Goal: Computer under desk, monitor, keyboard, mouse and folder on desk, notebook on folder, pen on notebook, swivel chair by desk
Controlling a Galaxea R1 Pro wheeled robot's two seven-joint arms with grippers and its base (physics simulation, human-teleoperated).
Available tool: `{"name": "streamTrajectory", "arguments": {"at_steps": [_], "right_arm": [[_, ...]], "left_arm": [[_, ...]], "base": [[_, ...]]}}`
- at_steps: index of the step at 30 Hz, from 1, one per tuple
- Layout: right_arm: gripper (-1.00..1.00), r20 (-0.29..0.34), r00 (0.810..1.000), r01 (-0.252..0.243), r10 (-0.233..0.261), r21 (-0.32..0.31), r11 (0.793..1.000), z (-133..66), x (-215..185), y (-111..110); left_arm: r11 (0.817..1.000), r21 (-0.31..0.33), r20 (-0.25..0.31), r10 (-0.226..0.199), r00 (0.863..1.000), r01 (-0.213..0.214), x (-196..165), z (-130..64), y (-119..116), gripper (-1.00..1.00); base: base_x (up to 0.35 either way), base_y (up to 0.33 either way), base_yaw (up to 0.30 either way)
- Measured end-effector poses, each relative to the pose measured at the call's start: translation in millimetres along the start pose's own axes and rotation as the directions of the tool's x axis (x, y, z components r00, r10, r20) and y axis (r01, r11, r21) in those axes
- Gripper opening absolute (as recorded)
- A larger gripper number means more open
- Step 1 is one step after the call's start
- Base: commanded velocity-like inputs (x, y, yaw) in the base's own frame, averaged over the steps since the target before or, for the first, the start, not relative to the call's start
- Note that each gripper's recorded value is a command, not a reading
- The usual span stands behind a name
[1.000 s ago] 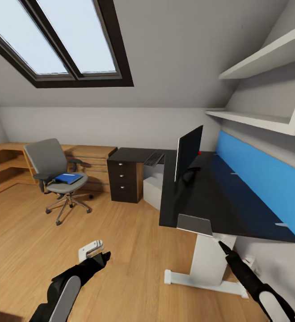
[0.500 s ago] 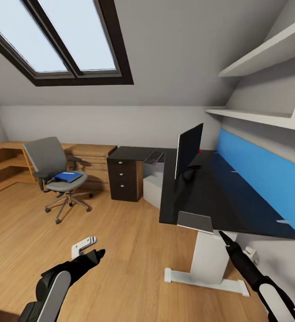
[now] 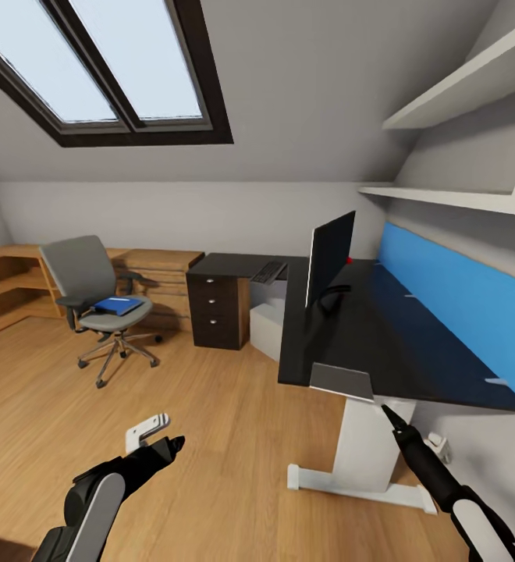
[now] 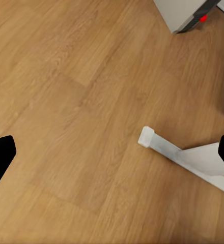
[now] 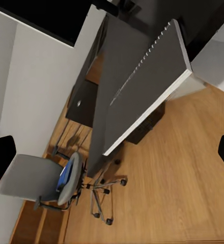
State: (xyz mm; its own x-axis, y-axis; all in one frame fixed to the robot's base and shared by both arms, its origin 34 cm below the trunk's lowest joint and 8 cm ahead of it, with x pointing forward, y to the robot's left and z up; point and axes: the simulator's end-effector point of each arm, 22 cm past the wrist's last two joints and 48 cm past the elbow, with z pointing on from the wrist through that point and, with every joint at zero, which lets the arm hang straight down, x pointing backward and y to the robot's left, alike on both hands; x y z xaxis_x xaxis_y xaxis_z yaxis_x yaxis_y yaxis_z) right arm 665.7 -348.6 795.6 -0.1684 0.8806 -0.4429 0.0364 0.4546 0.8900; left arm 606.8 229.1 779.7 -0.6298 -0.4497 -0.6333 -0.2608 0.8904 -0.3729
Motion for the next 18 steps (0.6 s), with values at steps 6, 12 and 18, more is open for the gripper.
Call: {"name": "streamTrajectory", "arguments": {"at_steps": [6,12,18], "right_arm": [[1.0,0.021,1.0,-0.009,0.008,0.025,1.0,-2.7,0,-22],[1.0,0.06,0.998,0.002,-0.004,0.034,0.999,-3.2,-3,-34],[1.0,0.067,0.998,-0.003,-0.001,0.064,0.998,-5.3,3,-56]], "left_arm": [[1.0,-0.007,-0.018,-0.001,1.0,0.001,14,10.3,6,1.0],[1.0,-0.008,-0.028,-0.002,1.0,0.002,26,18.9,11,1.0],[1.0,-0.014,-0.042,-0.001,0.999,0.001,39,28.4,17,1.0]], "base": [[0.0,0.0,0.0],[0.0,0.0,0.0],[0.0,0.0,0.0]]}}
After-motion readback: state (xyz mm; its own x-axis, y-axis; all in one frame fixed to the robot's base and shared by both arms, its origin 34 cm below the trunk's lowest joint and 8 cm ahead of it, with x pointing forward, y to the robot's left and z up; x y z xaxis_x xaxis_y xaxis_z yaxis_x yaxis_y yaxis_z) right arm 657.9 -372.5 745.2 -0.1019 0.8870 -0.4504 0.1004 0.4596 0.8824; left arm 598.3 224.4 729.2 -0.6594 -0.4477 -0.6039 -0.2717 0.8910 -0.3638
